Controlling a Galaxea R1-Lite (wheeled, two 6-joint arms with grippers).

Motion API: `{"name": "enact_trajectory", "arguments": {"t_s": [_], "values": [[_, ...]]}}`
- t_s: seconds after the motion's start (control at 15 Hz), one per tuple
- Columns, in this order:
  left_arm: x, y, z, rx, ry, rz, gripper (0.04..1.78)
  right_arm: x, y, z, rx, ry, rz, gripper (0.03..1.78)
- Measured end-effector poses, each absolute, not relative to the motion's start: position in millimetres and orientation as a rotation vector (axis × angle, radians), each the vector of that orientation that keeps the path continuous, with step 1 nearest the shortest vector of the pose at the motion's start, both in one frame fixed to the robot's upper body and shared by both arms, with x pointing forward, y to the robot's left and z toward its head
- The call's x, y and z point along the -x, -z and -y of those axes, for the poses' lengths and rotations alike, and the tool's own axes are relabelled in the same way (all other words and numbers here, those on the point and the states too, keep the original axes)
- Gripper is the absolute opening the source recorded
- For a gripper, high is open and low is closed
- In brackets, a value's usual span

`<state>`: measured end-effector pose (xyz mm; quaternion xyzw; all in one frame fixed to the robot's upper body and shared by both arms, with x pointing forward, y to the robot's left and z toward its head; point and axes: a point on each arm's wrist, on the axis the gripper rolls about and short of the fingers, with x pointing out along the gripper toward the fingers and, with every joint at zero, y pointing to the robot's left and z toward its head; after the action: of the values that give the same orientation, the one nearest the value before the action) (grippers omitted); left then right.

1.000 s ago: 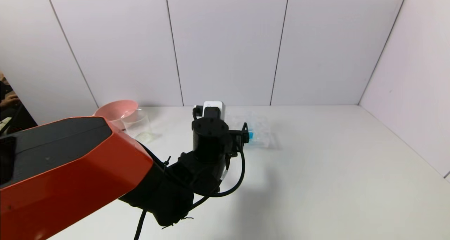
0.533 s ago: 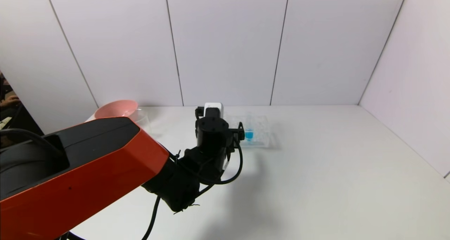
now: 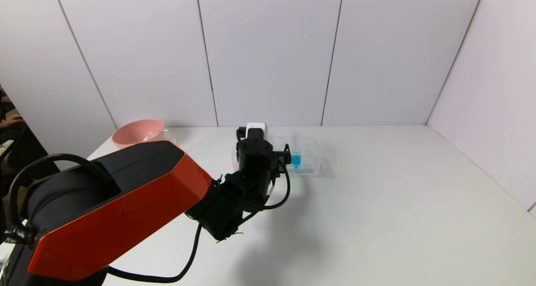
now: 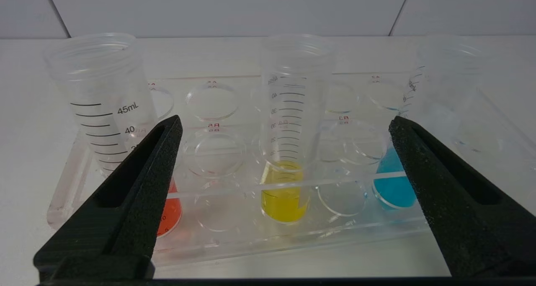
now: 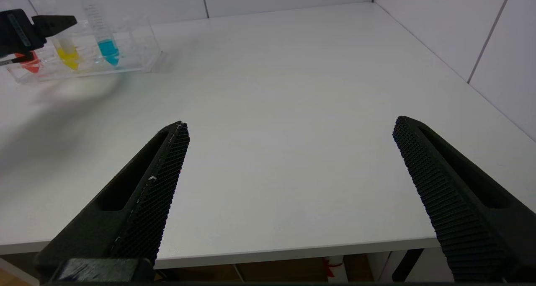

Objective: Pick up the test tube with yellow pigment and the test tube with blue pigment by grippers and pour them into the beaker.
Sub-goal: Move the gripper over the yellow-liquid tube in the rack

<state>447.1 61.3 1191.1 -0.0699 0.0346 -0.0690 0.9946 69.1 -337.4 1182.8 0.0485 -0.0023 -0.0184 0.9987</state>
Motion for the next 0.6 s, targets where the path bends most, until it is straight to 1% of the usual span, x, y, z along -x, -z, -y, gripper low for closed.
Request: {"name": "enact_trajectory", "arguments": {"t_s": [0.6], "values": [[-463, -1187, -65, 0.13, 0.105, -0.07, 1.71, -69, -1183, 337, -0.097, 0.037, 0.005, 1.77]]}}
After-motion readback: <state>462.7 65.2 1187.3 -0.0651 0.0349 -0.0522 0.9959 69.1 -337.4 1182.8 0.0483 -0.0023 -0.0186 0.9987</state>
